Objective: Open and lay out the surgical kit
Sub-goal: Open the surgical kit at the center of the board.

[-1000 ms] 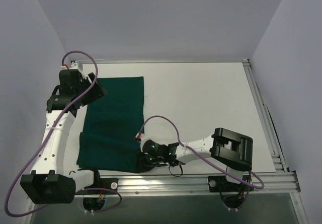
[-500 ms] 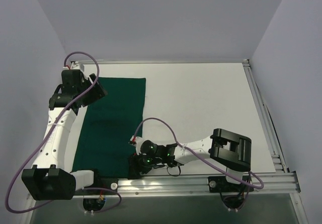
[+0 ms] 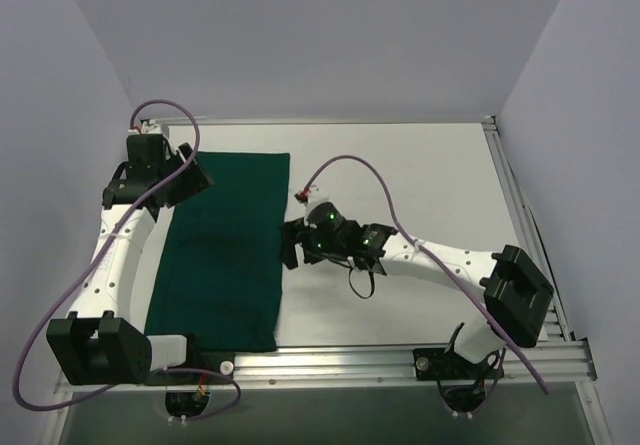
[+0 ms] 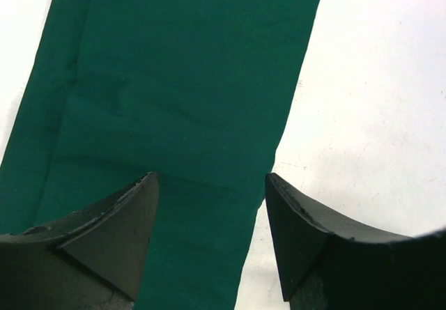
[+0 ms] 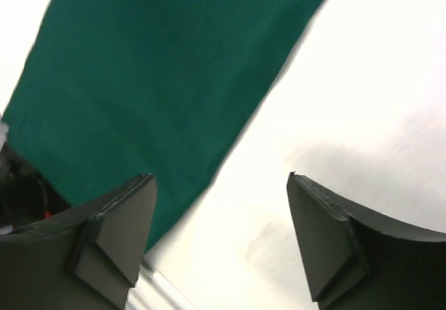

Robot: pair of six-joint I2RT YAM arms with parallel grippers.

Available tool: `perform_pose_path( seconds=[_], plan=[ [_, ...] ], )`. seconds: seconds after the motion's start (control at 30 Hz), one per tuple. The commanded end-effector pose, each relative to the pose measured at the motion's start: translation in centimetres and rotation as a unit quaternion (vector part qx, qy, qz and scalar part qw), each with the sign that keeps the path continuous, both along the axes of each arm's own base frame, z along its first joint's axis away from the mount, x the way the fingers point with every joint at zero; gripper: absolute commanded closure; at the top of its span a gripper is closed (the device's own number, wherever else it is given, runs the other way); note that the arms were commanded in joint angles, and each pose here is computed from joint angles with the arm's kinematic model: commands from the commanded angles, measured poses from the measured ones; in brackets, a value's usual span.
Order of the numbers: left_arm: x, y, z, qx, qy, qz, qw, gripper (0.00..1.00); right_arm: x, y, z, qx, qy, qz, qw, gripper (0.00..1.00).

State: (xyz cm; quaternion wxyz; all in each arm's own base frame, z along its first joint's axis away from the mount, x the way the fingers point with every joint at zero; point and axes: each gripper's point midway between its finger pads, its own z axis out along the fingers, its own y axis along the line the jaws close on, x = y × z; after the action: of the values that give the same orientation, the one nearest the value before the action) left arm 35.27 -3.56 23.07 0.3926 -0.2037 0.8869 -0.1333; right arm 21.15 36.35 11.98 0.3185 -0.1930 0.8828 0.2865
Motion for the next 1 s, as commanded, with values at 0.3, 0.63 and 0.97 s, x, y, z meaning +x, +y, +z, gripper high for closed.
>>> perform_pose_path(
  seconds=[0.3,0.63,0.97],
  plan=[
    [-1.0,-0.7,-1.9,-0.034,-0.003,0.004,0.999,0.70,7.3,5.1,1.5,0.043,-0.021,0.058,0.997,0.85],
    [-1.8,-0.9,-4.6,-0.053,0.046,0.025,0.997,0.98,7.5,8.0,-2.2,0.049,0.027,0.072,0.996,0.97],
    [-8.5,0.5,-9.0,-0.068,0.167,0.145,0.973,0.98,2.7,8.5,-5.5,0.022,0.044,0.098,0.994,0.98]
  ],
)
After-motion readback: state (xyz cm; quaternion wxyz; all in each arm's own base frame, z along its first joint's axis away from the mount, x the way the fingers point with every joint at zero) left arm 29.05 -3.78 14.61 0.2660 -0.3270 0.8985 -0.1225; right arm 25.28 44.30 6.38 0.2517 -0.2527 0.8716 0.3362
